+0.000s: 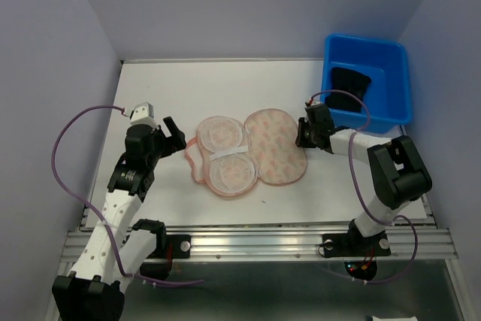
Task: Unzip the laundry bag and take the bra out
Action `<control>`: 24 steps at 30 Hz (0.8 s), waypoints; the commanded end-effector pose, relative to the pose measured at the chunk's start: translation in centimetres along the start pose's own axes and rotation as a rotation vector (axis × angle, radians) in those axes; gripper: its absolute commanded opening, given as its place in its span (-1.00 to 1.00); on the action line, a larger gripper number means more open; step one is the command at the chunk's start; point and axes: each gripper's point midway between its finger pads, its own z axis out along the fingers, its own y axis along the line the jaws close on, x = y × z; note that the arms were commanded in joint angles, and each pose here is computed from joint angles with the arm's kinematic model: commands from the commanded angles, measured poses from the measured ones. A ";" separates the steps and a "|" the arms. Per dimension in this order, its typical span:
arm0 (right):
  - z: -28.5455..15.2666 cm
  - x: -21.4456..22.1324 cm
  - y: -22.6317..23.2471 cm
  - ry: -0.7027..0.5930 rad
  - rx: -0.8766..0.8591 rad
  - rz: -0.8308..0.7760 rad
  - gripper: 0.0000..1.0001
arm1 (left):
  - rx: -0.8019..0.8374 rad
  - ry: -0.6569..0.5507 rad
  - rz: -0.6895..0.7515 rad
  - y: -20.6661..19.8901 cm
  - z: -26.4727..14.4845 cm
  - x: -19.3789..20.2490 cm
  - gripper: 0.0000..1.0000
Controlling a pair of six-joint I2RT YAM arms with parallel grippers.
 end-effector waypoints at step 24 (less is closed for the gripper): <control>1.4 -3.9 -0.1 -0.051 0.094 -0.092 -0.43 | -0.008 -0.021 0.008 0.3 0.1 -0.2 0.94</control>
